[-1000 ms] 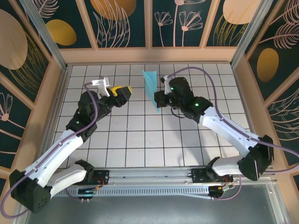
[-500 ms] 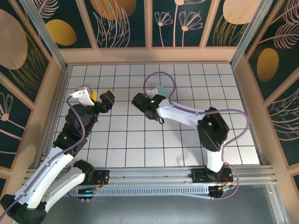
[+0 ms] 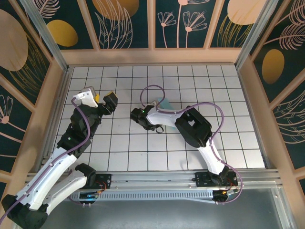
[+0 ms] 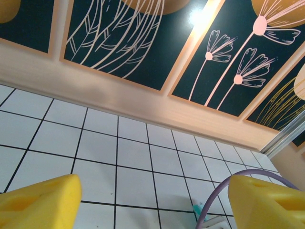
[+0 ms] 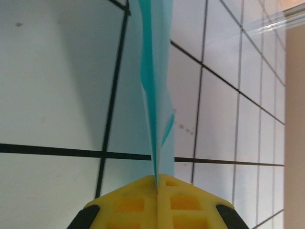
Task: Fold a paper plane with a square sheet of paper (fold left side to right side)
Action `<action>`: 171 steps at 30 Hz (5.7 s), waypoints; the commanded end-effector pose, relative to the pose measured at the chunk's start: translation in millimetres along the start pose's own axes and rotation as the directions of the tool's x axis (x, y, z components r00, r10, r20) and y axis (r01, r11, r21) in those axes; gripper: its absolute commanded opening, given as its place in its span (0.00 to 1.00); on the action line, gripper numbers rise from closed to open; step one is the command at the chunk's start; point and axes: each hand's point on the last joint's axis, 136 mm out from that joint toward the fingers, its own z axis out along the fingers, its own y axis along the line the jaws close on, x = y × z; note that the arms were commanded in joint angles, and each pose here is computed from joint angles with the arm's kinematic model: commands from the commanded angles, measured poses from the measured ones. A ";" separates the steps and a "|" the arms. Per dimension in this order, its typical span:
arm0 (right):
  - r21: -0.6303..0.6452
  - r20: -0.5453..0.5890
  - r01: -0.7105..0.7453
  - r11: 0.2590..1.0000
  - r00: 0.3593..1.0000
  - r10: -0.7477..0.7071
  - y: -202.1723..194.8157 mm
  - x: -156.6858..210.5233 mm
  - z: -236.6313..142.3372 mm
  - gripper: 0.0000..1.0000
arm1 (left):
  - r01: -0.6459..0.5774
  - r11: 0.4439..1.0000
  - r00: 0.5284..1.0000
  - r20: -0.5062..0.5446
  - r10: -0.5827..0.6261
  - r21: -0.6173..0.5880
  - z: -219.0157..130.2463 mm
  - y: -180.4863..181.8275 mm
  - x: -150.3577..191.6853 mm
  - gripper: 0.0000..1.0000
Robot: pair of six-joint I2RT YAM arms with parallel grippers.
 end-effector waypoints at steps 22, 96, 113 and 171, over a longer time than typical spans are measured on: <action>-0.365 -0.001 -0.216 0.906 0.973 0.232 11.9 -20.6 -29.7 0.69 | -0.021 0.999 0.999 -0.028 0.022 0.037 7.5 -13.1 -1.3 0.82; -0.870 -0.333 -0.491 -0.033 0.537 0.776 -151.5 44.6 -30.9 0.93 | 0.454 0.888 0.603 -0.760 -0.244 0.075 181.1 -91.9 296.5 0.03; -0.990 -0.124 -0.060 -0.124 0.786 0.606 -68.4 14.0 -80.6 0.87 | 0.458 0.710 0.723 -0.689 0.054 0.536 53.8 -108.6 220.3 0.00; -0.804 -0.539 -0.593 -0.056 0.684 0.492 -26.2 15.0 -28.5 0.00 | 0.048 0.929 0.717 -0.660 0.224 0.367 13.8 -58.5 246.1 0.48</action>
